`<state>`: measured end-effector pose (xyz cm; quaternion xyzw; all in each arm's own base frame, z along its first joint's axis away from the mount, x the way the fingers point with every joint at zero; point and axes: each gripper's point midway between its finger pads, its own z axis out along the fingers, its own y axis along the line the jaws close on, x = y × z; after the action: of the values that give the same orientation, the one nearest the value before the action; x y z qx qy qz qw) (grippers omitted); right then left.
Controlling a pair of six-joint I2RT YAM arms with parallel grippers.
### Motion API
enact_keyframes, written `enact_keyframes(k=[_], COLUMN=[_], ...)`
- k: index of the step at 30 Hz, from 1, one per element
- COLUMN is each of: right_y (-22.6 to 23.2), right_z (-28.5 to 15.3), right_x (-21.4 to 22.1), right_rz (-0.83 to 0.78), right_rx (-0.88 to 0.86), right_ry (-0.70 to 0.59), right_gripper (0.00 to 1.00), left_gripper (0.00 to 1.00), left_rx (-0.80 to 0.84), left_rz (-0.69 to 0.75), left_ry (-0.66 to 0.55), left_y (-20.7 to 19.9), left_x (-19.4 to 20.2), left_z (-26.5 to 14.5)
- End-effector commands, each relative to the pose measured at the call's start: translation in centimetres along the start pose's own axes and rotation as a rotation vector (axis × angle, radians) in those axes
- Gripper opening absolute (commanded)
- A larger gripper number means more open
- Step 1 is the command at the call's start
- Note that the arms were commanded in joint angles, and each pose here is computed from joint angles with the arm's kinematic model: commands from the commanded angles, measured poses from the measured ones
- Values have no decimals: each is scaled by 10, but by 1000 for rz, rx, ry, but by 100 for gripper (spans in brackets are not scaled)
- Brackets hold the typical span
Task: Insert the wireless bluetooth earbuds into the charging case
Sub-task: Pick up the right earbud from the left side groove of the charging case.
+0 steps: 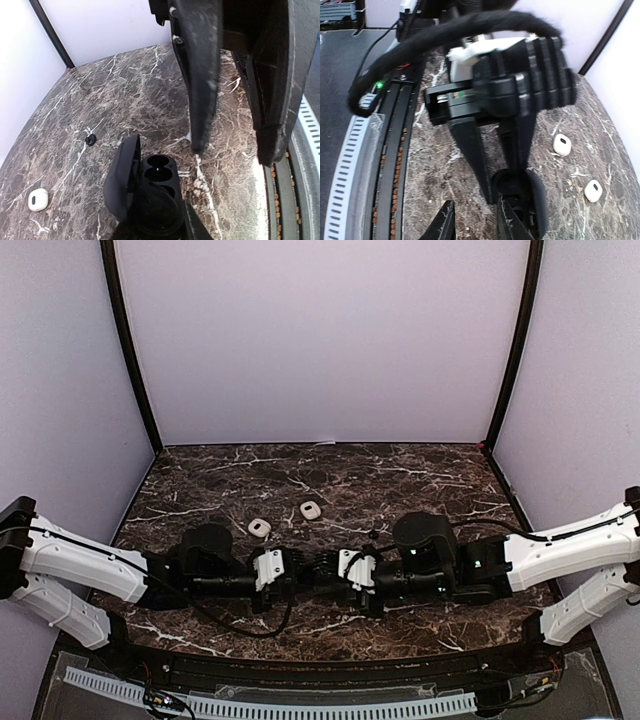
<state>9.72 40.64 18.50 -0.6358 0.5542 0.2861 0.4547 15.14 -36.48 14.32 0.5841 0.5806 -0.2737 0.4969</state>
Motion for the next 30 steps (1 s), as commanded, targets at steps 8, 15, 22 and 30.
enact_keyframes(k=[8, 15, 22, 30], right_y=[-22, -23, -22, -26], right_z=[0, 0, 6, 11], right_x=[-2, -2, -2, 0], right_rz=[-4, -26, -52, -68], right_rx=[146, 148, 139, 154], right_ry=[-30, -23, -8, 12], right_gripper=[31, 32, 34, 36], left_gripper=[14, 14, 14, 14], left_rx=[-126, -116, -99, -96], left_rz=[69, 64, 54, 43], left_ry=[-13, -25, -31, -36], left_y=[15, 12, 9, 8], left_x=[-20, -24, -25, -26], left_z=[5, 5, 4, 2])
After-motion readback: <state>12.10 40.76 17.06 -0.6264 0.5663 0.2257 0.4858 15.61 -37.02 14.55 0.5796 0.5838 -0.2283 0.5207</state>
